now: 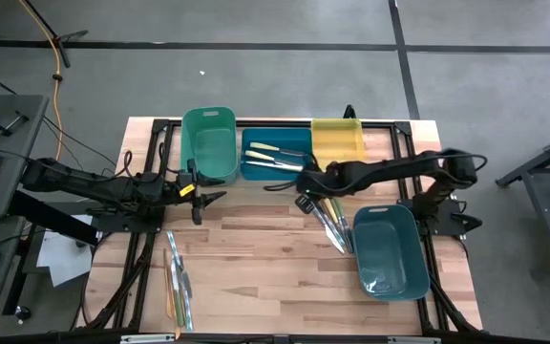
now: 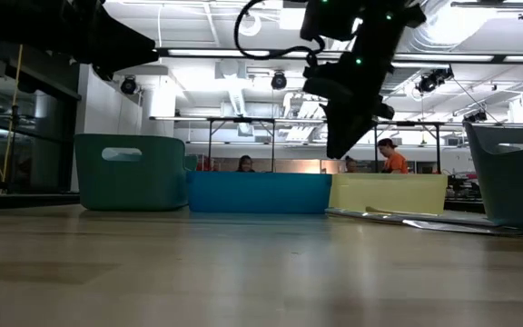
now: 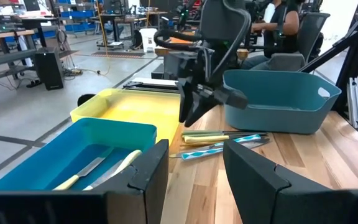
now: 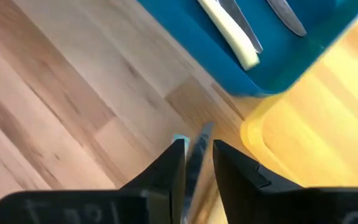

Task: Sort silverware by color (type)
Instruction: Put the yellow knife into the blue bin

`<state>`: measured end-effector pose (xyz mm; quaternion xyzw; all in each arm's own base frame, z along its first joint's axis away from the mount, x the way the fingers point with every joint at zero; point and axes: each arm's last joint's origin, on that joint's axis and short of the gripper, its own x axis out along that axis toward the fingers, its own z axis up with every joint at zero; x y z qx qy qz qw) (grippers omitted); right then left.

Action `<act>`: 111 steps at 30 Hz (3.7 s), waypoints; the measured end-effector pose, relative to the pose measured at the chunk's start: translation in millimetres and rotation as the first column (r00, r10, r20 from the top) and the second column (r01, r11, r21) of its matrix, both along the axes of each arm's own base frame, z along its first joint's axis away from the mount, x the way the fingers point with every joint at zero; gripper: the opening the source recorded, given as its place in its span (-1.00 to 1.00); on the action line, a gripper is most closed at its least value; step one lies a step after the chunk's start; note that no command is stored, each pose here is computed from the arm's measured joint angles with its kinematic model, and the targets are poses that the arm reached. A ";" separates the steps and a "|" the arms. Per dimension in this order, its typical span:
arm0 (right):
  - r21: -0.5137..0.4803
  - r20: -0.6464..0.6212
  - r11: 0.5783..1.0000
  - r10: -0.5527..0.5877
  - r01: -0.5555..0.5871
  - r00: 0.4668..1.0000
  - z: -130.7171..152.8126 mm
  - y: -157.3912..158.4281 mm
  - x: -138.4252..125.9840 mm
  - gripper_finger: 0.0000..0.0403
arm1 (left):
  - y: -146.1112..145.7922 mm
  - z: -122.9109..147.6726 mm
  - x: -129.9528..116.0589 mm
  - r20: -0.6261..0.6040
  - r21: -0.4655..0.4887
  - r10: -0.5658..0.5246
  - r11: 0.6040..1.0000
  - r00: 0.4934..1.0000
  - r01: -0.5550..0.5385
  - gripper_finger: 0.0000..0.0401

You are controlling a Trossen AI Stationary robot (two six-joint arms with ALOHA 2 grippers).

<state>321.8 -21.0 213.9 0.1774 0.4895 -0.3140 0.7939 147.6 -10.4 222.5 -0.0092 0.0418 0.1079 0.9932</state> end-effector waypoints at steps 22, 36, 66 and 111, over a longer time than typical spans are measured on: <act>0.002 -0.363 0.991 -0.124 0.134 0.923 -43.3 16.3 -9.8 -0.97 | 0.0 -2.5 -0.2 -0.024 -0.006 0.000 1.000 1.000 0.000 -0.28; 0.047 -0.470 0.995 -0.054 0.086 0.881 -69.5 14.8 -5.9 -1.00 | 0.0 -2.6 -0.2 -0.025 -0.006 0.000 1.000 1.000 0.000 -0.28; 0.076 -0.328 0.997 0.028 -0.003 0.944 -70.9 35.5 9.2 -1.00 | 0.0 -2.5 -0.2 -0.024 -0.007 -0.001 1.000 1.000 0.000 -0.28; 0.118 -0.230 0.990 0.100 -0.074 0.968 -54.0 12.2 28.3 -0.23 | -0.3 -3.3 -0.2 -0.027 -0.033 -0.007 0.999 1.000 0.007 -0.28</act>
